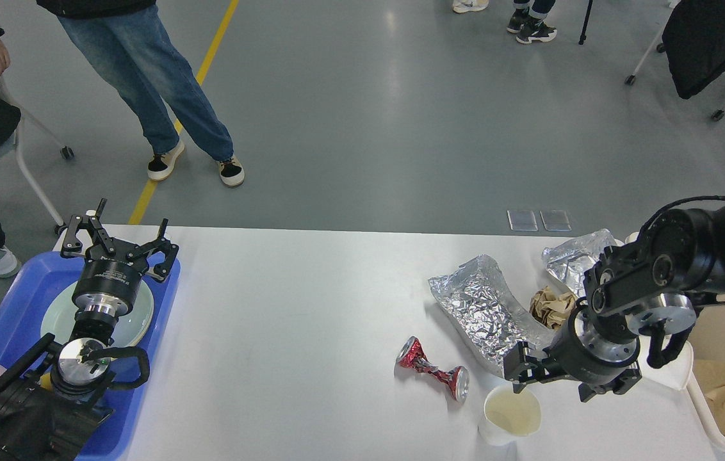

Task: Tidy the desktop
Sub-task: 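Move the right gripper over the white paper cup, then lower the right gripper and close it on the paper cup rim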

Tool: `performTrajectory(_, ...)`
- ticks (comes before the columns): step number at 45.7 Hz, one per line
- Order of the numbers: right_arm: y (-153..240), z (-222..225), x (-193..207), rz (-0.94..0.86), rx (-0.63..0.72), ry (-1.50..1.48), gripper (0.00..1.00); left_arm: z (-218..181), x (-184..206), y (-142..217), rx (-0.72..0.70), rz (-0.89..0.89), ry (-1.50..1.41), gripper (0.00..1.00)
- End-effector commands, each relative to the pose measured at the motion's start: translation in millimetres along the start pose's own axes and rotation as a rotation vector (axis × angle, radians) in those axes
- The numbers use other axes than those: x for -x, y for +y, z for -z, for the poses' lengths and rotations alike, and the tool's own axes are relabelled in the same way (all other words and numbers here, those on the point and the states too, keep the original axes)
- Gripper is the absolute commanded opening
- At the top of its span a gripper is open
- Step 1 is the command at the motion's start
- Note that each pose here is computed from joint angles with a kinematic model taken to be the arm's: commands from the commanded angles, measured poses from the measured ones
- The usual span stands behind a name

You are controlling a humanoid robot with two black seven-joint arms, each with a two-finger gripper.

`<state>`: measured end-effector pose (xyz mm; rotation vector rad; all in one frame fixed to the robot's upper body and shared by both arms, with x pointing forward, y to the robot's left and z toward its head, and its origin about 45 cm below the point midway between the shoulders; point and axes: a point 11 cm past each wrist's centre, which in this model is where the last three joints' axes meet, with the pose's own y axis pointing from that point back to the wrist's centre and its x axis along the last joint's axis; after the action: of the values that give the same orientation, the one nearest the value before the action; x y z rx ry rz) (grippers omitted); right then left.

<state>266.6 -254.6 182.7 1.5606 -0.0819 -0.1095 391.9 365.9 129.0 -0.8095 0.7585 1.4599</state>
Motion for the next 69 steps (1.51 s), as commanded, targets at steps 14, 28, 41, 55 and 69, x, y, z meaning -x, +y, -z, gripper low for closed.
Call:
performTrajectory(14, -47.1, -6.6, 8.1, -0.022, 0.019, -0.03, 0.95, 0.0, 0.0, 0.0, 0.0, 0.0, 0.0, 0.96)
performTrajectory(28, -66.9, 9.3, 16.0, 0.006, -0.014, -0.015, 0.63, 0.7, 0.2, 0.0, -0.001, 0.0, 0.001, 0.96)
performTrajectory(41, -69.1, 16.8, 19.5, 0.017, -0.039, -0.018, 0.01, 0.0, 0.0, 0.0, 0.0, 0.0, 0.0, 0.96)
performTrajectory(55, -69.7, 16.6, 16.2, -0.019, -0.049, -0.091, 0.0, 0.0, 0.0, 0.0, 0.0, 0.0, 0.0, 0.96)
performTrajectory(69, -40.9, 16.6, 11.7, 0.037, -0.074, -0.098, 0.0, 0.7, 0.2, 0.0, -0.001, 0.0, 0.001, 0.96)
